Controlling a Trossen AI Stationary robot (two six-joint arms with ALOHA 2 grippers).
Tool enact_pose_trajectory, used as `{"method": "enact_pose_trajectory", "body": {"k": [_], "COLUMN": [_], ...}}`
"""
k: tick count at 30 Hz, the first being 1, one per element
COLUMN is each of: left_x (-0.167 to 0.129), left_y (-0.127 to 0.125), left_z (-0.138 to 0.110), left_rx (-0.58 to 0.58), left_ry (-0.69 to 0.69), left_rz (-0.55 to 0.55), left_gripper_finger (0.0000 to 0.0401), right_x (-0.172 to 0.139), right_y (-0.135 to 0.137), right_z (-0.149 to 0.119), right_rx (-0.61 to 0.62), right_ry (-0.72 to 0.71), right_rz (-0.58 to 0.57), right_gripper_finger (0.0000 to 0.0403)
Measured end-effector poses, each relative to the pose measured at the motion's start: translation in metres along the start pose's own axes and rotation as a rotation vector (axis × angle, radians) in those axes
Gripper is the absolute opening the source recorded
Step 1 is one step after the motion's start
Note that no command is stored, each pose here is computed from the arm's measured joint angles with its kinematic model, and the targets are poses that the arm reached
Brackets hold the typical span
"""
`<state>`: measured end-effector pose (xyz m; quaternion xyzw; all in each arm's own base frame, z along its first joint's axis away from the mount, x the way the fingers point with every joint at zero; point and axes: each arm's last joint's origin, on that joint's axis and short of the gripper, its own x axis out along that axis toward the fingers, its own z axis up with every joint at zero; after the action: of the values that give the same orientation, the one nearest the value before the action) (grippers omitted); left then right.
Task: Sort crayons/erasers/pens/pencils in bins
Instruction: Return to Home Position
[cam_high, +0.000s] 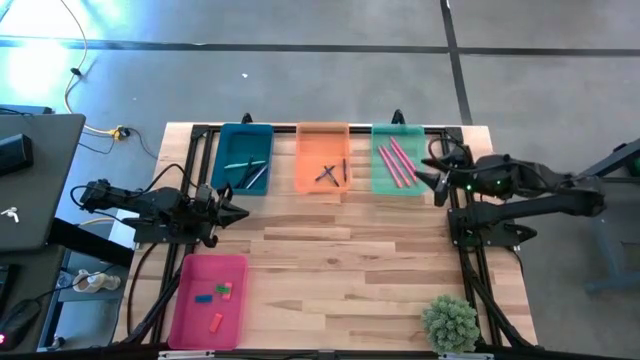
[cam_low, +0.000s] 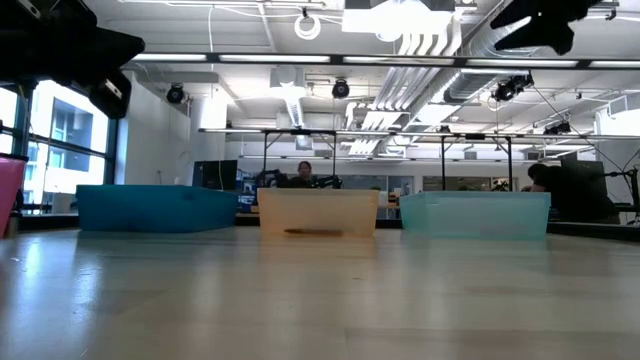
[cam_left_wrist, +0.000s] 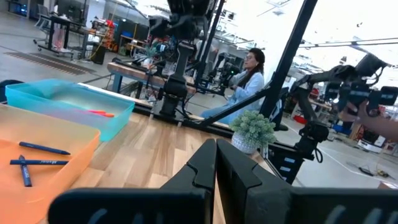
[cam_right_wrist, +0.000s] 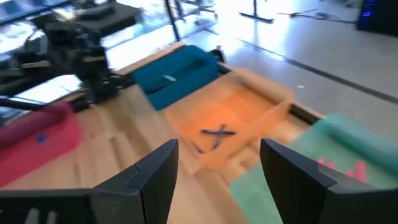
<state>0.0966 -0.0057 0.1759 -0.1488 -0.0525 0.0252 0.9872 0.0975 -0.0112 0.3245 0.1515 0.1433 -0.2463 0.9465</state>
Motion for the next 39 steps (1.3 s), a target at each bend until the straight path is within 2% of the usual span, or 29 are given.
{"method": "enact_pose_trajectory", "body": {"k": [10, 17, 29, 39], "left_x": [0.000, 0.000, 0.000, 0.000], "left_y": [0.000, 0.000, 0.000, 0.000], "left_z": [0.000, 0.000, 0.000, 0.001], "left_rx": [0.000, 0.000, 0.000, -0.001], "left_ry": [0.000, 0.000, 0.000, -0.002], "left_rz": [-0.002, -0.002, -0.002, -0.002], "left_gripper_finger": [0.0001, 0.0000, 0.0001, 0.0001], "right_x": [0.027, 0.037, 0.032, 0.035], "right_y": [-0.007, -0.018, -0.030, -0.029], "right_z": [-0.068, -0.104, -0.126, -0.131], "right_rx": [0.059, 0.115, 0.109, 0.078], "right_ry": [-0.059, -0.044, -0.147, -0.121], "right_rz": [0.291, 0.284, 0.338, 0.357], "right_gripper_finger": [0.0220, 0.0220, 0.0220, 0.0220]}}
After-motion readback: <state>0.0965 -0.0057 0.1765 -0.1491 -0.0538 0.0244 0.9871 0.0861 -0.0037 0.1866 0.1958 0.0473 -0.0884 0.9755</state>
